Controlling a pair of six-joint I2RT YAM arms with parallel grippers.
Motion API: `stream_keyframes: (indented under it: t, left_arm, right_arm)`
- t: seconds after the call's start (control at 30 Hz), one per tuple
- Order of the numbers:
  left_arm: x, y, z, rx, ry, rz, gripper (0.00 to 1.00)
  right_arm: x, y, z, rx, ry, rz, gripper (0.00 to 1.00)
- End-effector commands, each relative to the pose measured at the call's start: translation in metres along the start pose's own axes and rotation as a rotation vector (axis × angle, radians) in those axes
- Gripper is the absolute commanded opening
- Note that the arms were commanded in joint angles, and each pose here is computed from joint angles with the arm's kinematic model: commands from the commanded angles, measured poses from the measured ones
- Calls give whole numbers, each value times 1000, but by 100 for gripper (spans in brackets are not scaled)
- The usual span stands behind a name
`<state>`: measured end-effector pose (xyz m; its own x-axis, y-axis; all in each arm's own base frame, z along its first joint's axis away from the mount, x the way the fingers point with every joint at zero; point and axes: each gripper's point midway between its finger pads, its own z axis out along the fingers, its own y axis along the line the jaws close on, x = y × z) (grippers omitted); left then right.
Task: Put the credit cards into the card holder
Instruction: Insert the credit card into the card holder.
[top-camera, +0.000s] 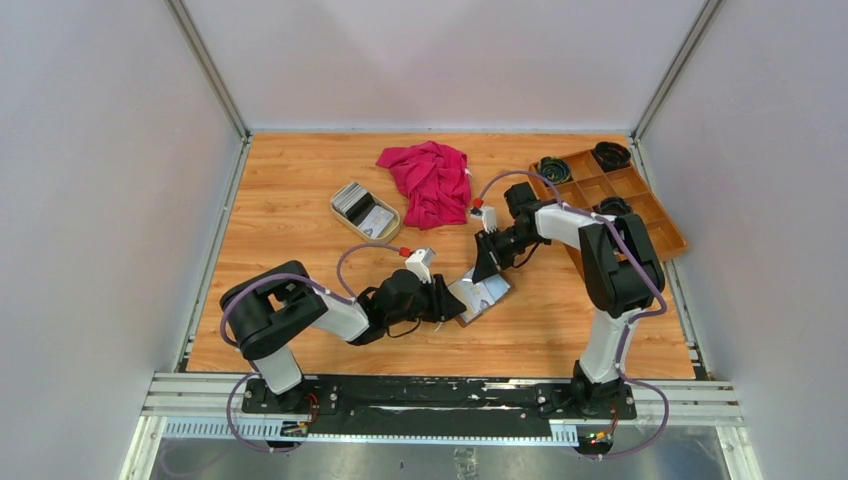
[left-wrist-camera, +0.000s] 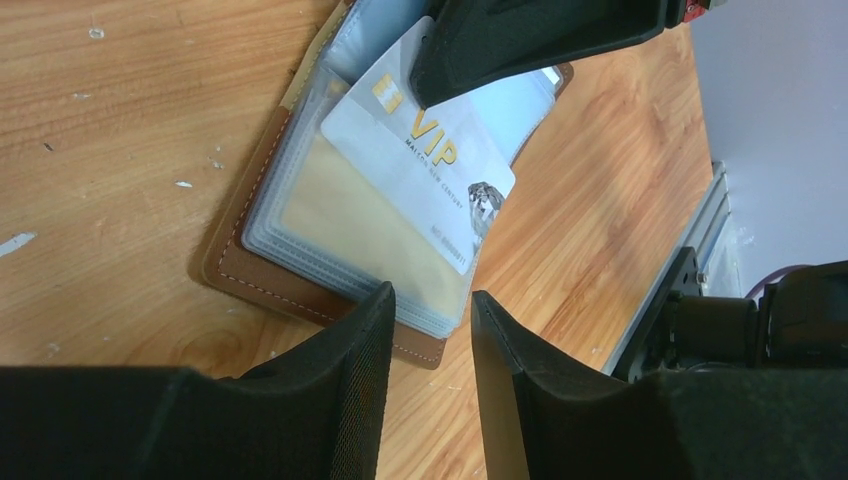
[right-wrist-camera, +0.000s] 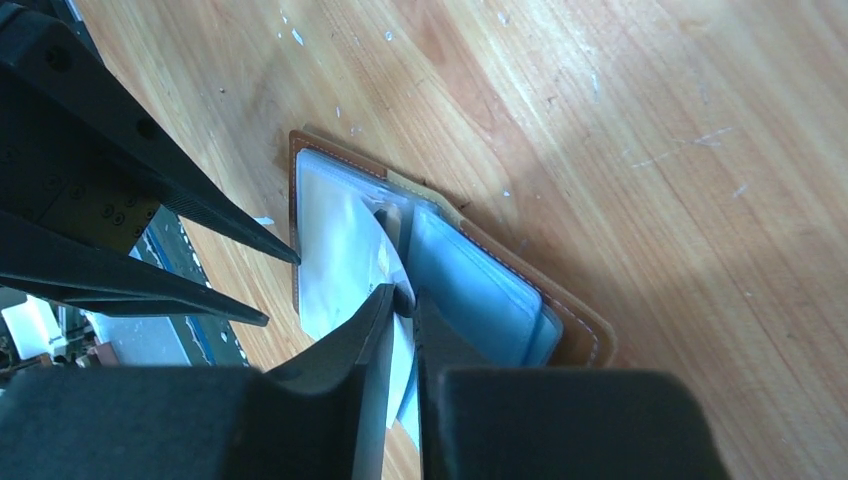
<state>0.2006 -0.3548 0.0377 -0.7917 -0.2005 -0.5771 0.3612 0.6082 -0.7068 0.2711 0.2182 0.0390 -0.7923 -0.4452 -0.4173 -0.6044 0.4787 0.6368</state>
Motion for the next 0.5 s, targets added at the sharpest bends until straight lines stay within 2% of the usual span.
stream_keyframes:
  t: [0.0,0.17,0.47]
  left_arm:
    - [16,31,-5,-111,43,-19,42]
    - [17,44,-8,-181,40,-32,44]
    - [10,41,-22,-187,15,-25,46]
  right_arm:
    - [9,0,9,25,64,-55,17]
    - [8,3,9,44,74,-92,18]
    - [8,7,10,57,98,-140,24]
